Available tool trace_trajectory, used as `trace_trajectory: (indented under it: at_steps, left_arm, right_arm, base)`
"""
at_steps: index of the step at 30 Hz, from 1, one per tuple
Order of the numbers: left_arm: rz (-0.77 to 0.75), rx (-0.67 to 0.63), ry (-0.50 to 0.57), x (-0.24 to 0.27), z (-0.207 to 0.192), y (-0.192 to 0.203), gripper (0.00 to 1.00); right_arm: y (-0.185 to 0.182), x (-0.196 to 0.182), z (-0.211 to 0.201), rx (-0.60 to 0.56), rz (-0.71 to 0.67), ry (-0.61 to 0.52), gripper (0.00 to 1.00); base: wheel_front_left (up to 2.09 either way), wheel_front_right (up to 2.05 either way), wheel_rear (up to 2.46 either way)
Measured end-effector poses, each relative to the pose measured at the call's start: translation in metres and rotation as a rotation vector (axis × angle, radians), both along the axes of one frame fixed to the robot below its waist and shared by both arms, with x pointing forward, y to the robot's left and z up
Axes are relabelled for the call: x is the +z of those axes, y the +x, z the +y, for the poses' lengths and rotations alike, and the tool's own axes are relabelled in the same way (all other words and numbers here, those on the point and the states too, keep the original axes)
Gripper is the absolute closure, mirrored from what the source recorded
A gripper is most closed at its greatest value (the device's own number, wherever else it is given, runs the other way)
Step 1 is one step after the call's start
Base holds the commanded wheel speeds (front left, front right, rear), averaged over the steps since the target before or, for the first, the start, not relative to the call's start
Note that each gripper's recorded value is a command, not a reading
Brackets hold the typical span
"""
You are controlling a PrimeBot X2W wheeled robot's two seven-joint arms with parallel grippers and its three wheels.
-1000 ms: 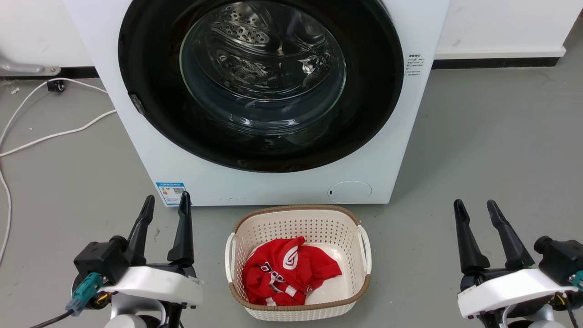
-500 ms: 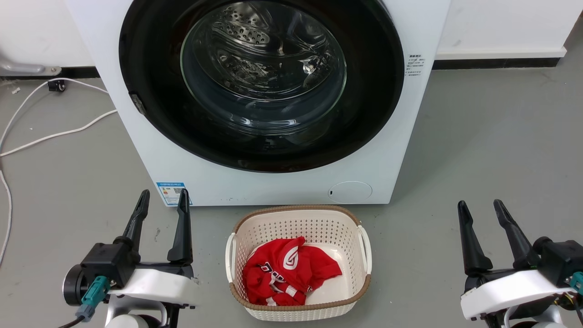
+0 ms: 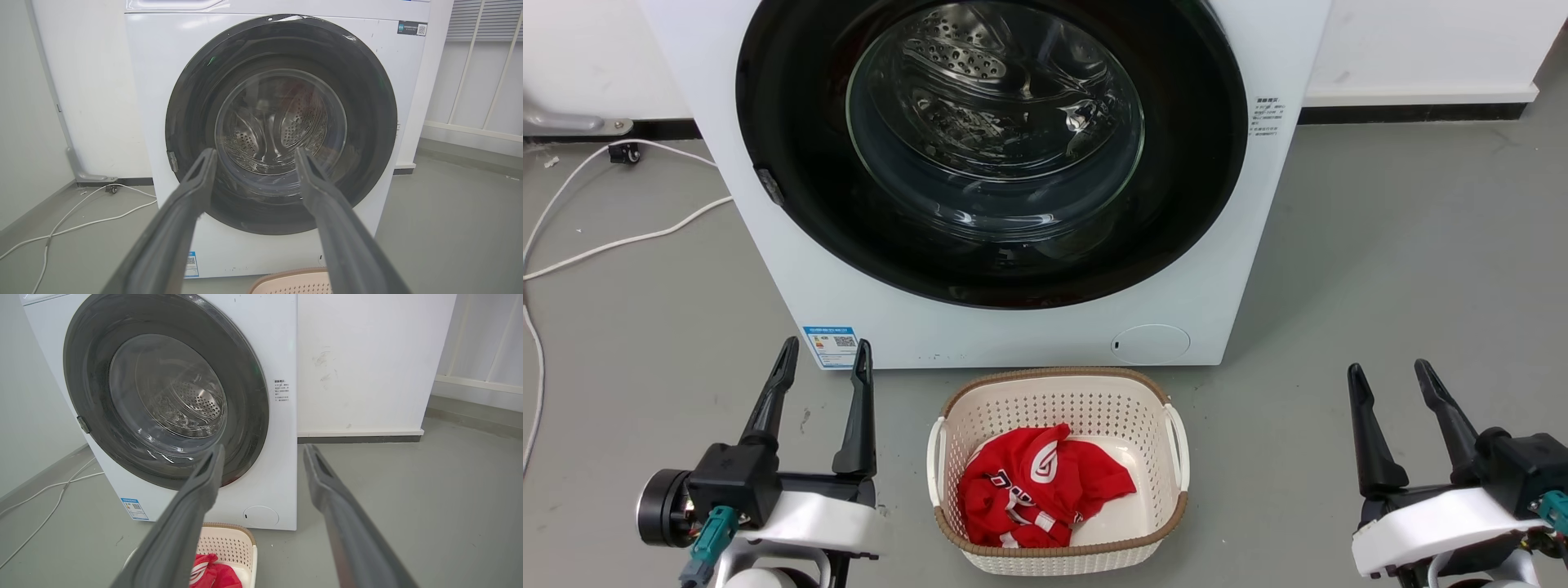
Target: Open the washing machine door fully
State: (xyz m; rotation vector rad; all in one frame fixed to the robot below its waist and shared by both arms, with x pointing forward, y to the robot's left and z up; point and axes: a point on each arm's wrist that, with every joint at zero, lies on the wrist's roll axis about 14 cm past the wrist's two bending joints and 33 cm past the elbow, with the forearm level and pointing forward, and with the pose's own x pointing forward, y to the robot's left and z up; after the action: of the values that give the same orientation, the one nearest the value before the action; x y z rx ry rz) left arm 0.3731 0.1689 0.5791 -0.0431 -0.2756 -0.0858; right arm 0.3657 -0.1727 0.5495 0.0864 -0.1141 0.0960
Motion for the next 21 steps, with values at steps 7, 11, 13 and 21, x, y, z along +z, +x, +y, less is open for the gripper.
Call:
trace_trajectory:
  at_steps: [7, 11, 13, 21]
  left_arm:
    - [-0.005, 0.007, 0.009, -0.002, 0.000, -0.003, 0.00]
    - [-0.008, 0.014, 0.020, -0.003, 0.001, -0.004, 0.00]
    - [-0.003, 0.016, 0.021, -0.006, 0.002, -0.005, 0.00]
    - [0.005, 0.030, 0.055, -0.011, 0.005, -0.006, 0.00]
  right_arm:
    - [-0.002, -0.004, 0.001, 0.001, 0.013, -0.023, 0.00]
    - [-0.002, -0.006, 0.001, 0.002, 0.021, -0.042, 0.00]
    - [-0.002, -0.007, 0.001, 0.002, 0.024, -0.046, 0.00]
    - [-0.002, -0.010, 0.001, -0.001, 0.029, -0.070, 0.00]
  base:
    - [0.00, 0.00, 0.00]
    - [0.00, 0.00, 0.00]
    - [0.00, 0.00, 0.00]
    - [0.00, 0.00, 0.00]
